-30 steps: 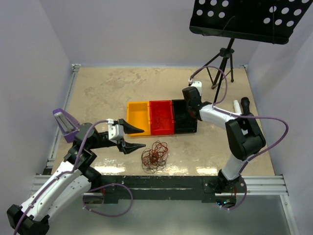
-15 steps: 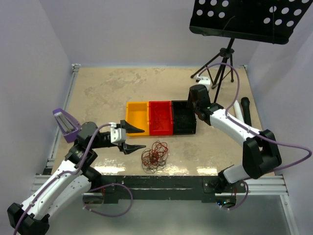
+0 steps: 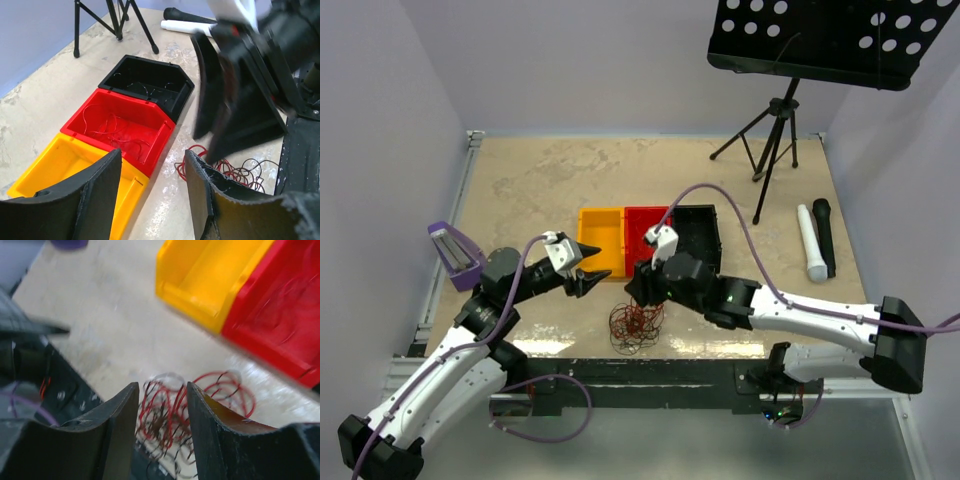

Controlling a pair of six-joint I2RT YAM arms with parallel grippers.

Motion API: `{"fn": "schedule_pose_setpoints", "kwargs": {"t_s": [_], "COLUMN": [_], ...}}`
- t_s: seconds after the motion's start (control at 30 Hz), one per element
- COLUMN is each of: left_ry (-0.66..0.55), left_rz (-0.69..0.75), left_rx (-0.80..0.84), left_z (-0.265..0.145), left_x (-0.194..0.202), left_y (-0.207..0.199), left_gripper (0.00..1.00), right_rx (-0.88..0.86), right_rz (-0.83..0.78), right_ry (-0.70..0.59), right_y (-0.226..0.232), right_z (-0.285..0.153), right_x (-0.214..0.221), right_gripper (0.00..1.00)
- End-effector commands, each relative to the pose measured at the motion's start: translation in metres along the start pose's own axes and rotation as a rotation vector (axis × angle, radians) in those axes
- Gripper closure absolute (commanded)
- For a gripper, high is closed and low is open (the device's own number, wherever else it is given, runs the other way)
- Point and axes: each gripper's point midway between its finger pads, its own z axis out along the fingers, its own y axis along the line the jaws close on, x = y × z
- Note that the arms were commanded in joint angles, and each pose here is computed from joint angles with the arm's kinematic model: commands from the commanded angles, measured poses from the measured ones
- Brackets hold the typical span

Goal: Untangle the cables
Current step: Untie the cable.

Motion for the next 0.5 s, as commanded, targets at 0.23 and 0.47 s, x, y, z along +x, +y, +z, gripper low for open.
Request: {"fn": "schedule_pose_setpoints", "kwargs": {"t_s": [0.23, 0.47], "left_ry": [-0.018, -0.019], "left_rz": [0.053, 0.095], "left_rx": [0.045, 0.104], "left_z": [-0.002, -0.004], "left_x": [0.001, 0.0], "left_y": [-0.007, -0.017], "left_gripper": [0.46, 0.47], "right_rx": [-0.229, -0.162], "right_rz": [0.045, 0.009], "right_ry": [0.13, 0.215], "right_y": [0.063, 0.056], "right_z": [-0.005, 0.014], "right_x": [0.06, 0.091], "right_gripper": [0.53, 0.6]}}
